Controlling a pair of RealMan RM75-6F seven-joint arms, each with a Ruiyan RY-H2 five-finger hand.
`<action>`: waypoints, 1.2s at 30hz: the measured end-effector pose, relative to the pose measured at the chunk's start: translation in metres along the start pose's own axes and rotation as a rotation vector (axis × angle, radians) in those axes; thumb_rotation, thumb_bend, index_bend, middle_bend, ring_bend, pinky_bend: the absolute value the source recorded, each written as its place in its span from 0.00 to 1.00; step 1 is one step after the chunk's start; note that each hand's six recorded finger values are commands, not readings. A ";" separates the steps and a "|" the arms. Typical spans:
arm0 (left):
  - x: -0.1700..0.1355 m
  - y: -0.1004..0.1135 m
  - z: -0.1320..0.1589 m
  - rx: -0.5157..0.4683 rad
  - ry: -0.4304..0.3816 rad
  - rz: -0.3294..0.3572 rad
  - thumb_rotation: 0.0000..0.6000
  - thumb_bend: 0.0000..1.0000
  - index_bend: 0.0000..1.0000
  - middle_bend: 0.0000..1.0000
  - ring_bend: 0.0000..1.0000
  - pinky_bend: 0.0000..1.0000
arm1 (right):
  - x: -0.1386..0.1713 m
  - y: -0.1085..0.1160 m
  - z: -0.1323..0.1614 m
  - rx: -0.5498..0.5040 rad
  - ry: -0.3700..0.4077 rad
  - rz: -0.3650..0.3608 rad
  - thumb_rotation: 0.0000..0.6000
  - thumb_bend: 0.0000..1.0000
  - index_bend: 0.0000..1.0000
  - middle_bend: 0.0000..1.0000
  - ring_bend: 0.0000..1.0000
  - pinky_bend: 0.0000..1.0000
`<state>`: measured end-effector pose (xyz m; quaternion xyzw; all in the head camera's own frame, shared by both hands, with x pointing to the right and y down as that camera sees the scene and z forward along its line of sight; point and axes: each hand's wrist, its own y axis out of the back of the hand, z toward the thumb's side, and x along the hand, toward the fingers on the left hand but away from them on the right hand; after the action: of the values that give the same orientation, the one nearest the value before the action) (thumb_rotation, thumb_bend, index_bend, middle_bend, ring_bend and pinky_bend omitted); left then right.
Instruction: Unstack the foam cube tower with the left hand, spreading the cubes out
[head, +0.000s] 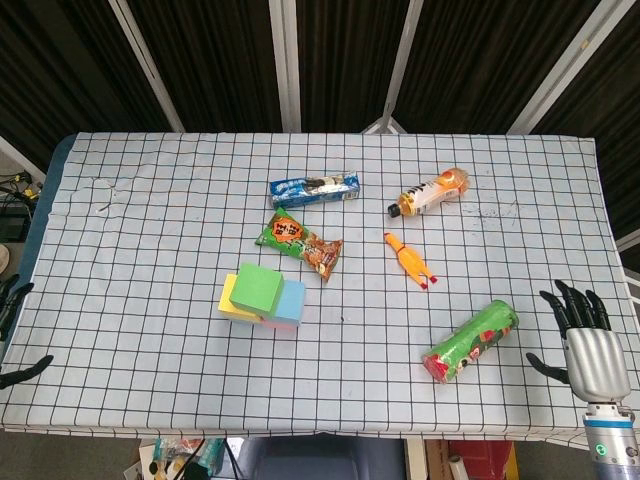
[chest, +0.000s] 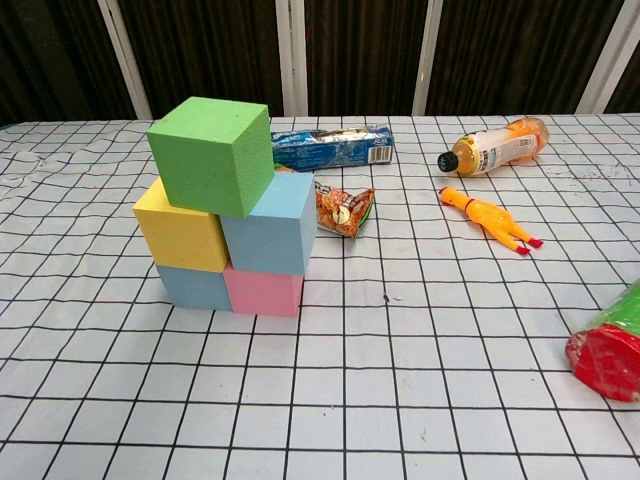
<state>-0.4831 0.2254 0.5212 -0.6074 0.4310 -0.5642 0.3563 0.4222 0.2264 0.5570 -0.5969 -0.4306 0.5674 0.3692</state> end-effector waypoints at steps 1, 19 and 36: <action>0.000 0.000 0.000 0.000 0.001 0.001 1.00 0.16 0.11 0.00 0.00 0.18 | 0.000 0.000 0.000 0.001 0.000 0.002 1.00 0.00 0.19 0.09 0.12 0.07; 0.003 -0.005 -0.005 -0.005 0.022 -0.024 1.00 0.13 0.11 0.00 0.00 0.18 | 0.003 0.002 0.000 0.005 -0.004 -0.001 1.00 0.00 0.19 0.09 0.12 0.07; 0.035 -0.013 -0.003 -0.045 0.006 -0.152 1.00 0.07 0.04 0.00 0.00 0.18 | 0.005 0.000 -0.002 0.014 -0.016 0.017 1.00 0.00 0.19 0.09 0.13 0.07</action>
<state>-0.4849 0.1978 0.5473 -0.6444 0.3973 -0.5817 0.2976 0.4240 0.2312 0.5556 -0.5933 -0.4245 0.5783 0.3651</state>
